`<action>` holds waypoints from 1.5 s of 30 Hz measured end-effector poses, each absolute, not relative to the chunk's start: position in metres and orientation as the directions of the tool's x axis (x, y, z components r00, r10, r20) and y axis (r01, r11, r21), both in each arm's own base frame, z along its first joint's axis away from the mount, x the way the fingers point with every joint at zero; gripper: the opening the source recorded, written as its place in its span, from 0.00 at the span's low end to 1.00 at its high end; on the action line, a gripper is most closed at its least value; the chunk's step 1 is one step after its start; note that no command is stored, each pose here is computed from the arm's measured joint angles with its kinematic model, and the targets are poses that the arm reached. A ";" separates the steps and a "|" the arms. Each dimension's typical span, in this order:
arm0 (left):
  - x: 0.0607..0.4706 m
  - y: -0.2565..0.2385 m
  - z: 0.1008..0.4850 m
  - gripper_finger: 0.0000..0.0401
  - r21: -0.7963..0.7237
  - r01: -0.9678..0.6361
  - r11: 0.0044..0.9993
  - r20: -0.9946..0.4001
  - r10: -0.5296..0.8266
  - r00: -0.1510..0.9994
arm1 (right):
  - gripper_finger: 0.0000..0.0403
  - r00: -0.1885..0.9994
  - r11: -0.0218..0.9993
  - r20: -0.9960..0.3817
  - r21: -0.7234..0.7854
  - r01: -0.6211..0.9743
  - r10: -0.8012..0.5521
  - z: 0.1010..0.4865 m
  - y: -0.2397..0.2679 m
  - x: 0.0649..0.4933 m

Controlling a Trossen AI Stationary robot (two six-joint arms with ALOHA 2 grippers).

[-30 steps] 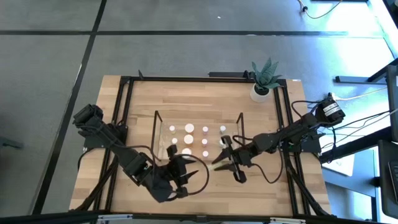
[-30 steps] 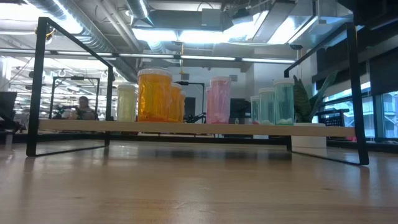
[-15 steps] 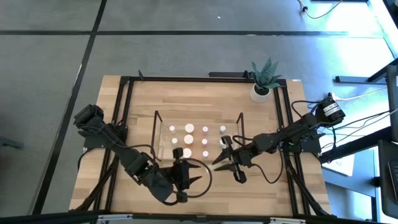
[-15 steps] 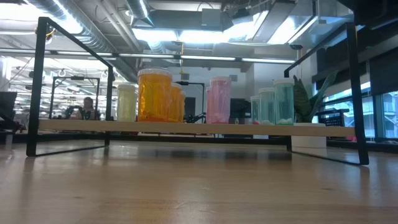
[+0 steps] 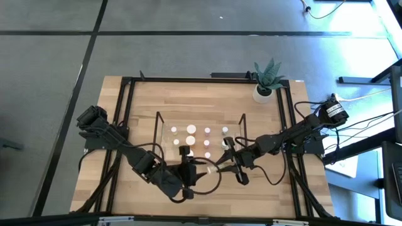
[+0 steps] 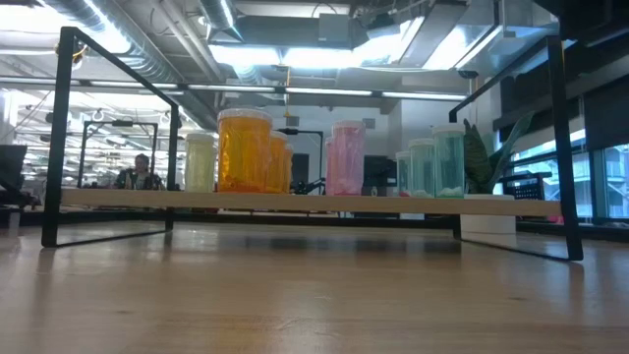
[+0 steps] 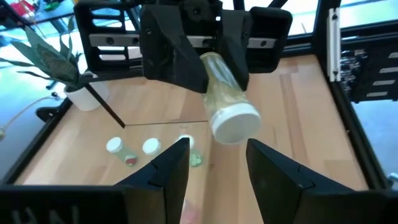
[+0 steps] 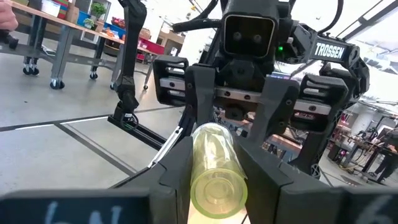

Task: Pick and place medicine bottles onto shelf by color
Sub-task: Put the yellow pill bottle aligned with the yellow pill bottle on the shelf

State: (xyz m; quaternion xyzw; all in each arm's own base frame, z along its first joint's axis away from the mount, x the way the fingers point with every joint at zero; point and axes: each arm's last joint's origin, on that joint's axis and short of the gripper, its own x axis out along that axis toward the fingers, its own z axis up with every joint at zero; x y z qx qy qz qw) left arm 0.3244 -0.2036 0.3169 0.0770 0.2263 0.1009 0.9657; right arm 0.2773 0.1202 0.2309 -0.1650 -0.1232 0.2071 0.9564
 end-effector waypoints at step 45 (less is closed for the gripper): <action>0.332 -0.197 0.321 0.38 0.143 -0.200 0.969 -0.386 0.241 0.890 | 0.27 0.902 0.875 0.163 -0.364 -0.320 0.399 0.231 0.119 0.278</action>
